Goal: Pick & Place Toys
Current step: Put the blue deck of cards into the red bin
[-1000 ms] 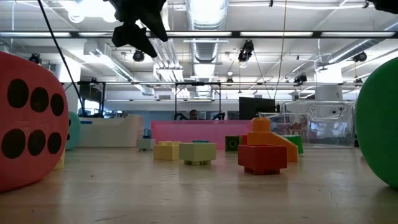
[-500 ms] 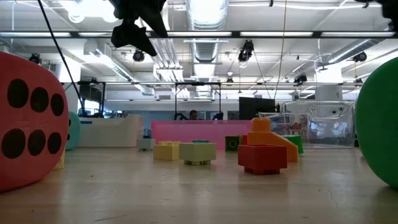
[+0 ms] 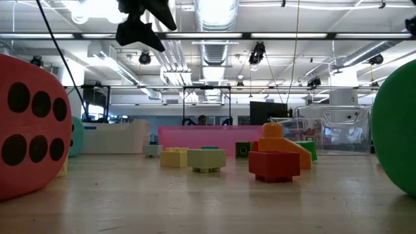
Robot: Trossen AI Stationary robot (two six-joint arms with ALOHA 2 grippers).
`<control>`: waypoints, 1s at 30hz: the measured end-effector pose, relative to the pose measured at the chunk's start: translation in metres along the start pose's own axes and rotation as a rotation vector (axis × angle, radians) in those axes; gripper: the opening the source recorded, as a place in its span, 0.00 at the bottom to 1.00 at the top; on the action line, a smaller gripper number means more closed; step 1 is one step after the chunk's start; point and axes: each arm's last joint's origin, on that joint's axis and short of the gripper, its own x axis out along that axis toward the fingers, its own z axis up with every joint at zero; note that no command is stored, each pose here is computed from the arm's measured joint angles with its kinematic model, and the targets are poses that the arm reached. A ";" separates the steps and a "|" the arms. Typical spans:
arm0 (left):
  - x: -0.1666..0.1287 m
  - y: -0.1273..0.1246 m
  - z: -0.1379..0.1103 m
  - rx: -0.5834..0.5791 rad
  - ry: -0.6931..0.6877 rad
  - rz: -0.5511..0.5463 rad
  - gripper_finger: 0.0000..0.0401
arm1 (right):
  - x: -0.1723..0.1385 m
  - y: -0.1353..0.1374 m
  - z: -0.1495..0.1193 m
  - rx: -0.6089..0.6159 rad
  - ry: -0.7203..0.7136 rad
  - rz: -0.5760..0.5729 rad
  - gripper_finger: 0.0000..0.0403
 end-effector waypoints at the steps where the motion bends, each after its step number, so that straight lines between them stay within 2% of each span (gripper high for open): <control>1: 0.000 0.000 0.000 0.008 -0.001 -0.001 0.69 | 0.000 0.000 0.000 -0.107 -0.002 0.002 0.86; 5: 0.000 0.000 0.000 0.015 -0.001 -0.001 0.69 | 0.001 0.000 0.000 -0.485 -0.001 0.001 0.86; 8: 0.000 0.000 0.000 0.015 -0.001 -0.001 0.69 | 0.003 -0.001 0.000 -0.619 -0.001 -0.004 0.86; 11: 0.000 0.000 0.000 0.014 -0.001 -0.001 0.69 | 0.006 -0.003 0.001 -0.642 -0.001 -0.019 0.86; 15: 0.000 0.000 0.000 -0.001 -0.001 -0.001 0.69 | 0.010 -0.005 0.002 -0.448 -0.004 -0.023 0.86; 17: 0.000 0.000 0.000 -0.001 -0.001 -0.001 0.69 | 0.010 -0.003 -0.002 -0.472 -0.005 0.011 0.86; 18: 0.000 0.000 0.000 -0.003 -0.001 -0.001 0.69 | 0.010 -0.002 -0.003 -0.536 -0.003 0.023 0.86; 21: 0.000 0.000 0.000 0.007 -0.001 -0.001 0.69 | 0.011 0.003 -0.010 -0.856 -0.005 0.089 0.86; 25: 0.000 0.000 0.000 0.015 -0.001 -0.001 0.69 | 0.013 0.003 -0.015 -1.263 -0.019 0.092 0.86; 27: 0.000 0.000 0.000 0.015 -0.001 -0.001 0.69 | 0.016 0.003 -0.015 -1.420 -0.024 0.083 0.86; 30: -0.001 0.000 0.000 0.016 0.000 -0.001 0.69 | 0.022 0.002 -0.014 -1.586 -0.017 0.052 0.86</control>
